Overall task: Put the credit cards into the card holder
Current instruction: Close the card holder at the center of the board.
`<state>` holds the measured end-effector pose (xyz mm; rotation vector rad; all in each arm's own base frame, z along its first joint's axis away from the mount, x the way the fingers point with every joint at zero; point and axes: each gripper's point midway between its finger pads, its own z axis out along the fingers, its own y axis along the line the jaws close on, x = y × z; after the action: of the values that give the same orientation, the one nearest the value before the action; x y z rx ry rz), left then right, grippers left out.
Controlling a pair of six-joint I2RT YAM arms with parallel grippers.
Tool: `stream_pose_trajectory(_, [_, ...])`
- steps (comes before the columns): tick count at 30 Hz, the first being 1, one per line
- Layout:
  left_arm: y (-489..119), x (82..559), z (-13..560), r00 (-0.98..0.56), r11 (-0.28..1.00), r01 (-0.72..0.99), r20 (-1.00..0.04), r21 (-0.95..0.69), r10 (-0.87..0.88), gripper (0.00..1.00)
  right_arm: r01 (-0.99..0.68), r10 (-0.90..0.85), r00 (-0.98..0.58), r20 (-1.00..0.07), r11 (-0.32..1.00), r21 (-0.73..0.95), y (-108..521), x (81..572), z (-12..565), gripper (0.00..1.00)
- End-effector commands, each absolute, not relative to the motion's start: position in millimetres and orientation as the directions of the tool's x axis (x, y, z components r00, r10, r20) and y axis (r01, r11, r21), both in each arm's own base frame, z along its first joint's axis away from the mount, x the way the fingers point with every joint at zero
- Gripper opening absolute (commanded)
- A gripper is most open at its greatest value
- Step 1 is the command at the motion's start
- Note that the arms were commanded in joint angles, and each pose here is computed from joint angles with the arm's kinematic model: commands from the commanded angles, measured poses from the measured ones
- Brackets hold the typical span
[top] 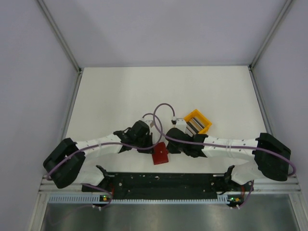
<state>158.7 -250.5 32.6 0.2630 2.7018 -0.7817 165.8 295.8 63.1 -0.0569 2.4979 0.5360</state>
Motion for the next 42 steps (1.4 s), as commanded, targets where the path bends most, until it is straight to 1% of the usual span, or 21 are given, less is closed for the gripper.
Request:
stream_pose_trajectory(1, [-261.5, 169.1, 35.3, -0.916, 0.834, 0.283, -0.39, -0.474, 0.089, 0.04, -0.179, 0.079, -0.836, -0.543, 0.896, 0.407, 308.1, 161.5, 68.5, 0.0])
stream_pose_trajectory(6, [-261.1, 166.6, 25.3, -0.921, 0.853, 0.273, -0.376, -0.445, 0.099, 0.04, -0.202, 0.064, -0.843, -0.533, 0.882, 0.425, 315.2, 157.5, 66.9, 0.0])
stream_pose_trajectory(9, [-259.1, 166.7, 22.1, -0.926, 0.865, 0.251, -0.368, -0.435, 0.084, 0.03, -0.223, 0.019, -0.867, -0.499, 0.879, 0.421, 322.4, 150.9, 56.7, 0.0])
stream_pose_trajectory(14, [-255.8, 166.4, 21.3, -0.929, 0.872, 0.226, -0.366, -0.433, 0.059, 0.03, -0.203, -0.009, -0.897, -0.441, 0.896, 0.395, 326.6, 143.1, 33.9, 0.0])
stream_pose_trajectory(17, [-256.9, 165.3, 21.0, -0.93, 0.868, 0.224, -0.363, -0.443, 0.055, 0.02, -0.215, -0.004, -0.891, -0.455, 0.885, 0.413, 330.4, 145.4, 39.3, 0.06])
stream_pose_trajectory(21, [-257.1, 165.0, 21.1, -0.931, 0.867, 0.222, -0.361, -0.445, 0.053, 0.02, -0.24, 0.026, -0.858, -0.512, 0.862, 0.446, 332.2, 153.0, 66.2, 0.2])
stream_pose_trajectory(24, [-257.9, 166.0, 22.7, -0.93, 0.866, 0.222, -0.365, -0.448, 0.049, 0.01, -0.238, 0.045, -0.844, -0.535, 0.861, 0.449, 327.1, 155.9, 76.1, 0.27])
stream_pose_trajectory(33, [-259.0, 165.5, 31.0, -0.927, 0.856, 0.212, -0.375, -0.471, 0.024, 0.0, -0.221, 0.072, -0.838, -0.541, 0.862, 0.456, 313.9, 153.1, 85.4, 0.29])
stream_pose_trajectory(35, [-259.9, 166.4, 34.2, -0.925, 0.852, 0.212, -0.379, -0.479, 0.017, 0.01, -0.22, 0.08, -0.831, -0.55, 0.861, 0.458, 311.1, 153.7, 89.5, 0.26])
stream_pose_trajectory(37, [-261.2, 166.8, 38.3, -0.921, 0.845, 0.223, -0.388, -0.486, 0.02, 0.01, -0.21, 0.103, -0.82, -0.564, 0.861, 0.463, 306.2, 156.1, 95.4, 0.22])
stream_pose_trajectory(39, [-263.2, 167.4, 43.7, -0.916, 0.836, 0.237, -0.399, -0.494, 0.024, 0.04, -0.207, 0.119, -0.804, -0.583, 0.863, 0.462, 298.2, 158.8, 100.6, 0.17])
stream_pose_trajectory(42, [-266.3, 167.8, 53.5, -0.907, 0.819, 0.266, -0.42, -0.509, 0.033, 0.08, -0.211, 0.116, -0.796, -0.594, 0.867, 0.452, 284.3, 159.3, 98.2, 0.03])
